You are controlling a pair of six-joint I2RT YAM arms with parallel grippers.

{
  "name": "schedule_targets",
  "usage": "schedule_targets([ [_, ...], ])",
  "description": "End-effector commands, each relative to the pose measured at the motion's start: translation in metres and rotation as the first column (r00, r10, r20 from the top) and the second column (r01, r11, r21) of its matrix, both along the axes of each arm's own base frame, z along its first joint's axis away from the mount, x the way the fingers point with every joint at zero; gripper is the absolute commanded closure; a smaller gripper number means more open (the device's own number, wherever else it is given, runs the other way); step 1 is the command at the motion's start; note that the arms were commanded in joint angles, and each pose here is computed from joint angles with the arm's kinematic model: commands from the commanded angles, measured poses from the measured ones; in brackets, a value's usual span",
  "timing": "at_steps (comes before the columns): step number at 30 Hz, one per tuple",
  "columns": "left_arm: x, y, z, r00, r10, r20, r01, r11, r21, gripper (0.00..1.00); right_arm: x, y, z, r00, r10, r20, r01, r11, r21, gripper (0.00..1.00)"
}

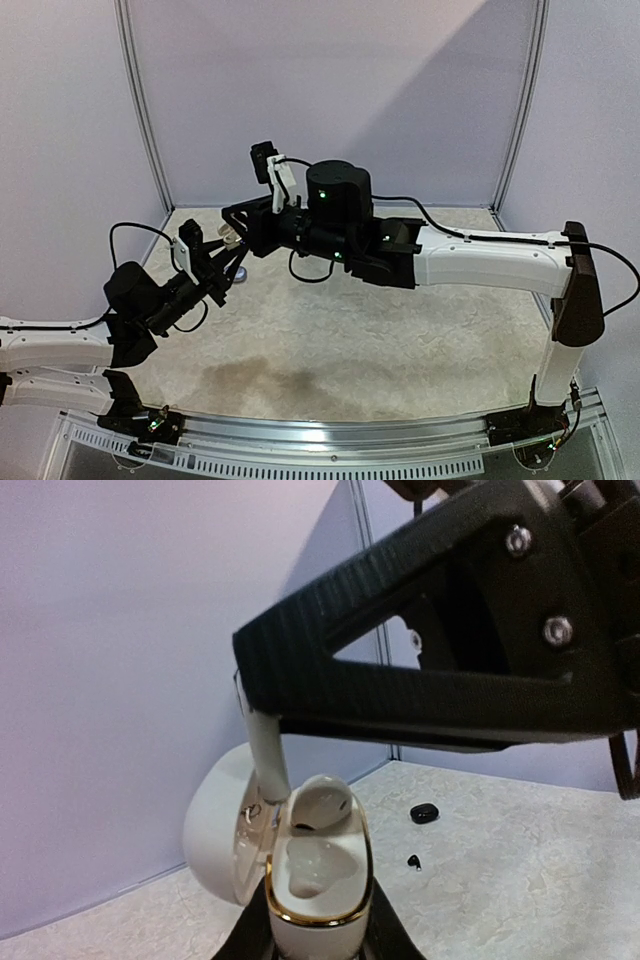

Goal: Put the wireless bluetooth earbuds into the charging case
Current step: Insert the left earbud into the left side groove of the charging case.

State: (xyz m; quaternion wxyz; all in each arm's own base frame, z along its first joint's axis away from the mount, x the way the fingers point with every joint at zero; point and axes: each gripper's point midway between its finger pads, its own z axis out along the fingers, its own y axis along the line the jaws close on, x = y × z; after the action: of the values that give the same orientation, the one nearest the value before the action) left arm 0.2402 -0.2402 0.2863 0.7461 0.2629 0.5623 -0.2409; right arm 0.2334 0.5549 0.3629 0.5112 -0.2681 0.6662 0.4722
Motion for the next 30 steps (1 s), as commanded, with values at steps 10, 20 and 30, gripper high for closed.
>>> schedule_targets([
  [10,0.004,0.002,0.014,1.0,0.009,0.011,-0.008,0.999,-0.045,1.0,-0.01,0.013,-0.031,0.999,0.018,-0.044,-0.019,0.999,-0.026,1.0],
  [20,0.005,0.003,0.013,1.0,0.014,0.001,-0.014,0.999,-0.053,1.0,-0.008,0.01,-0.045,0.998,-0.01,-0.055,0.007,0.998,-0.061,1.0],
  [30,0.005,0.003,0.013,1.0,0.01,-0.002,-0.01,0.998,-0.057,1.0,-0.003,0.002,-0.046,0.999,-0.048,-0.018,0.047,0.995,-0.091,1.0],
])
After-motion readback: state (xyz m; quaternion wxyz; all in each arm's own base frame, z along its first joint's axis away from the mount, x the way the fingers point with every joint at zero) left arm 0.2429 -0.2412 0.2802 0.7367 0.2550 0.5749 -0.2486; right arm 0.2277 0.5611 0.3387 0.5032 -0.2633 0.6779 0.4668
